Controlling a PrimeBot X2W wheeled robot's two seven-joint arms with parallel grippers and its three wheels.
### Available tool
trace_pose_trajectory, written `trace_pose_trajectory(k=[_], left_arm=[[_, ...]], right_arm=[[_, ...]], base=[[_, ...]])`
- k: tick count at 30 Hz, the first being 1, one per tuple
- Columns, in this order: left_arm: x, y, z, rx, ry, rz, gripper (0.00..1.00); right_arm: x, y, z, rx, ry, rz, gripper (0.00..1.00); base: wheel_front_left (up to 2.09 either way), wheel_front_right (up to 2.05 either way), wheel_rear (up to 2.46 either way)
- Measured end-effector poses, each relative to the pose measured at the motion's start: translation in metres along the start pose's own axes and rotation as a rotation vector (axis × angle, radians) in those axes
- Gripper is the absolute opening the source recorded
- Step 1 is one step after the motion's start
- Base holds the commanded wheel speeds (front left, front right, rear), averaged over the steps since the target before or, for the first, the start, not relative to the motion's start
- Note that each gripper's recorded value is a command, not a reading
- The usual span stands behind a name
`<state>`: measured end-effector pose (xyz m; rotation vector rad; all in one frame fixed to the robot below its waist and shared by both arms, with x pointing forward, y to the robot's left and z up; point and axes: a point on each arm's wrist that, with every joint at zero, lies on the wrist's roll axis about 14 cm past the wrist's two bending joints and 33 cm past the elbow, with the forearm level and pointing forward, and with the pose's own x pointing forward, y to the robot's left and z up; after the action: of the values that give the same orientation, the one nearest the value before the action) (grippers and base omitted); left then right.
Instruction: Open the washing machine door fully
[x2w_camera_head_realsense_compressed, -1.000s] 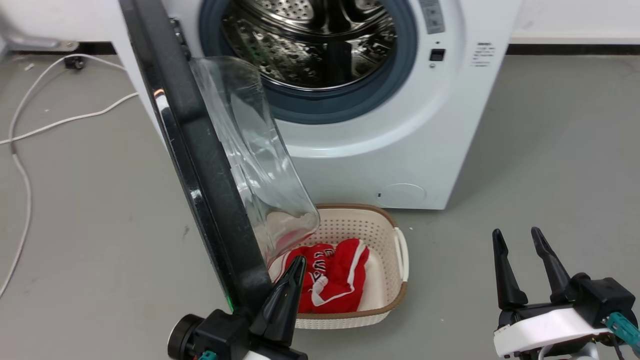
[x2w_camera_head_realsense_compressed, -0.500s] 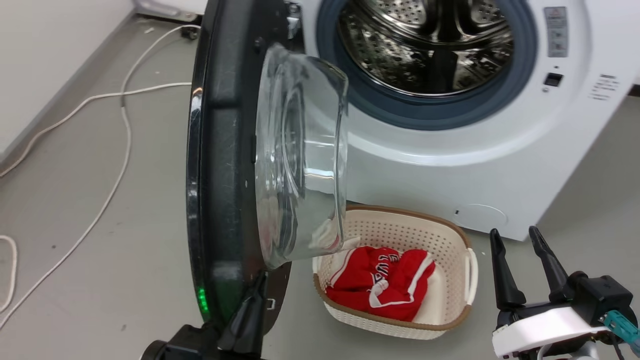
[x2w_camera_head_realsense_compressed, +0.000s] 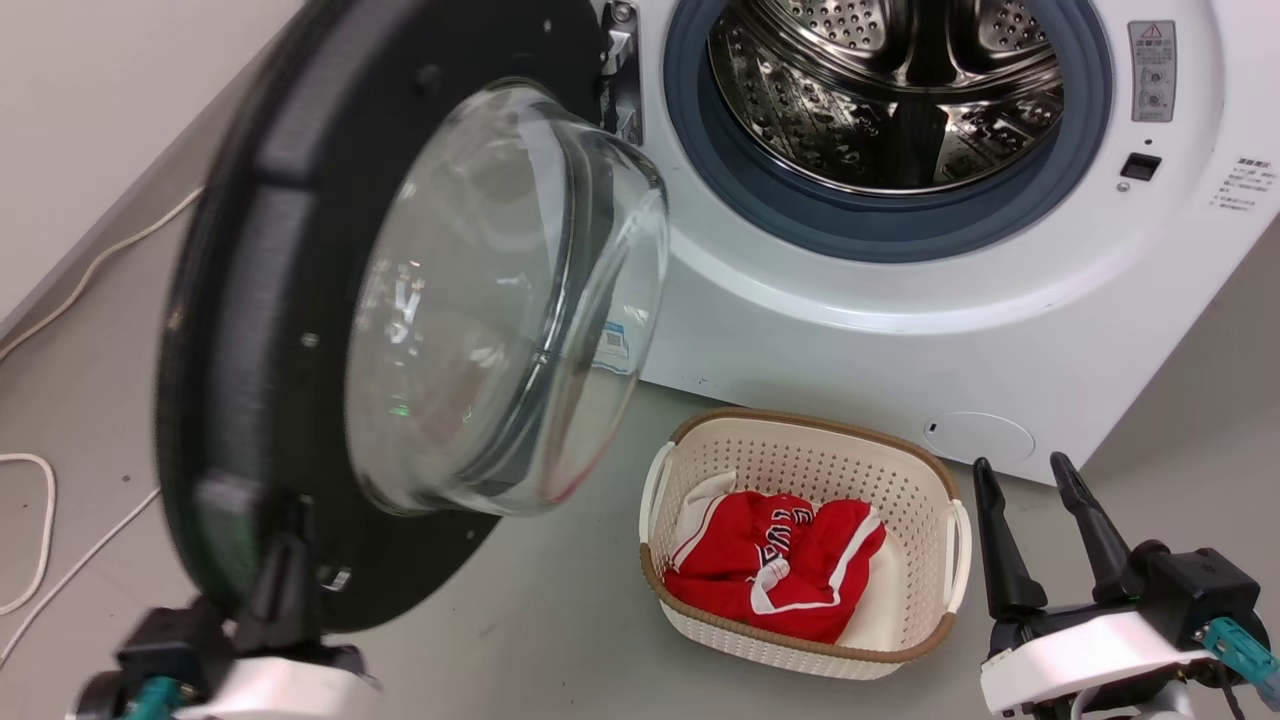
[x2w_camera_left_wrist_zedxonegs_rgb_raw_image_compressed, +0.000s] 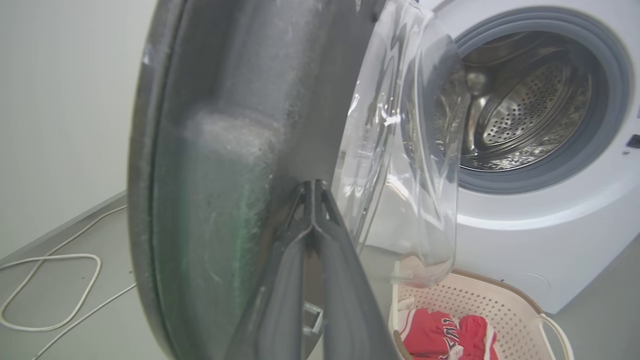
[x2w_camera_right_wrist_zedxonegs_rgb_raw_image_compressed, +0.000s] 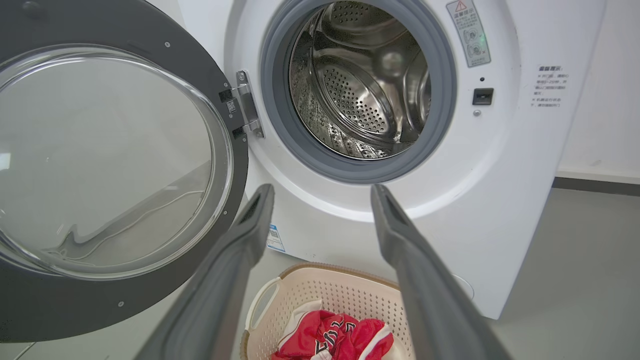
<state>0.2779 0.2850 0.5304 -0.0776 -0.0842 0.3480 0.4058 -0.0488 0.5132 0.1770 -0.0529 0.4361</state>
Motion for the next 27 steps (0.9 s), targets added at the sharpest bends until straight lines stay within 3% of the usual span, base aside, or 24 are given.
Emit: trace_pose_trajectory(k=[23,27], left_arm=[[0.069,0.135,0.008,0.132,-0.018,0.3,0.0],[0.073,0.142,0.009,0.13,-0.017,0.31,0.0]], right_arm=[[0.0,-0.037,-0.011,0.008,0.023,-0.1,1.0],[0.002,-0.036,-0.01,0.009,0.017,-0.097,1.0]], base=[[0.0,0.0,0.0],[0.0,0.0,0.0]])
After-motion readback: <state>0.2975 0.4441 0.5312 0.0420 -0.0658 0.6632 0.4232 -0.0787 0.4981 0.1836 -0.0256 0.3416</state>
